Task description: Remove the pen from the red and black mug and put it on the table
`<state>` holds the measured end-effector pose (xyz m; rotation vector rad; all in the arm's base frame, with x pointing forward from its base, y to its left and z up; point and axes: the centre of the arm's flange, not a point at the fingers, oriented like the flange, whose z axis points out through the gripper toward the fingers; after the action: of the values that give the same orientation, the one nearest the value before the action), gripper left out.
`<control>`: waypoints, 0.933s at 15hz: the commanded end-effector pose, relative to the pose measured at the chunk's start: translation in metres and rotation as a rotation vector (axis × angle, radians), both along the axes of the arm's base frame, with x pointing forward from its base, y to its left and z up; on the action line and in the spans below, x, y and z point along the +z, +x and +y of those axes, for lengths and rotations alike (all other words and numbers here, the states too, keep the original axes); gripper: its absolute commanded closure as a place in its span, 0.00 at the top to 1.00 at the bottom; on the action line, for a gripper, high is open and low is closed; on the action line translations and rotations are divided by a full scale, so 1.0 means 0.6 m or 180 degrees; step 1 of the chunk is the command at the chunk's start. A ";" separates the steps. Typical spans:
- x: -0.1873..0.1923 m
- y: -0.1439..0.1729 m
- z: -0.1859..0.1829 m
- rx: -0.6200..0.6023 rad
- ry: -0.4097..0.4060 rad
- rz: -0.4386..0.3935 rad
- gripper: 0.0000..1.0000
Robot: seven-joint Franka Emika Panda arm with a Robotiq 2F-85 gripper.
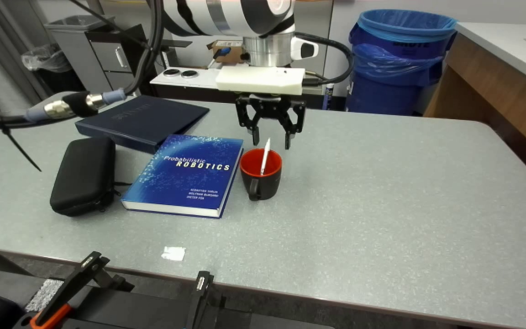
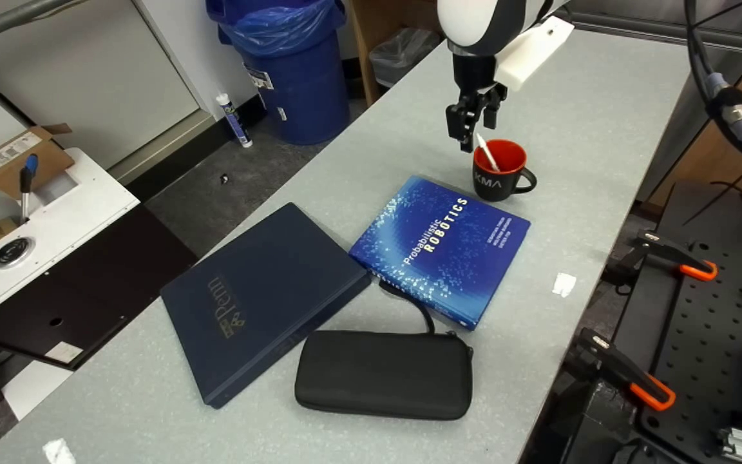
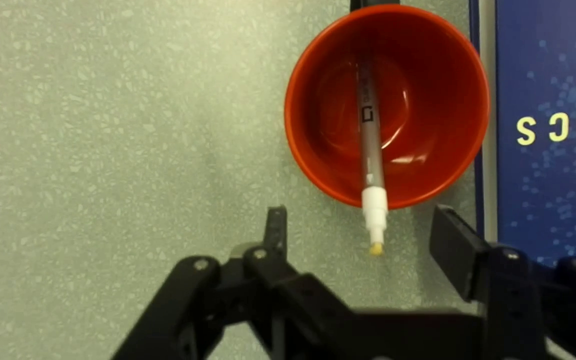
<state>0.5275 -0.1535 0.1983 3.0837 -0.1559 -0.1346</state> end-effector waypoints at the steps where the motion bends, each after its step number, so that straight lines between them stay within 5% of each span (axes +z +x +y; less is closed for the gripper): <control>1: 0.008 0.012 -0.011 -0.0094 0.0095 0.0025 0.45; 7: 0.017 0.006 -0.010 -0.0135 0.0127 0.0265 0.01; 14: 0.094 -0.033 -0.023 -0.0098 0.0204 0.0284 0.03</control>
<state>0.5234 -0.1588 0.2172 3.0973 -0.1845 -0.3150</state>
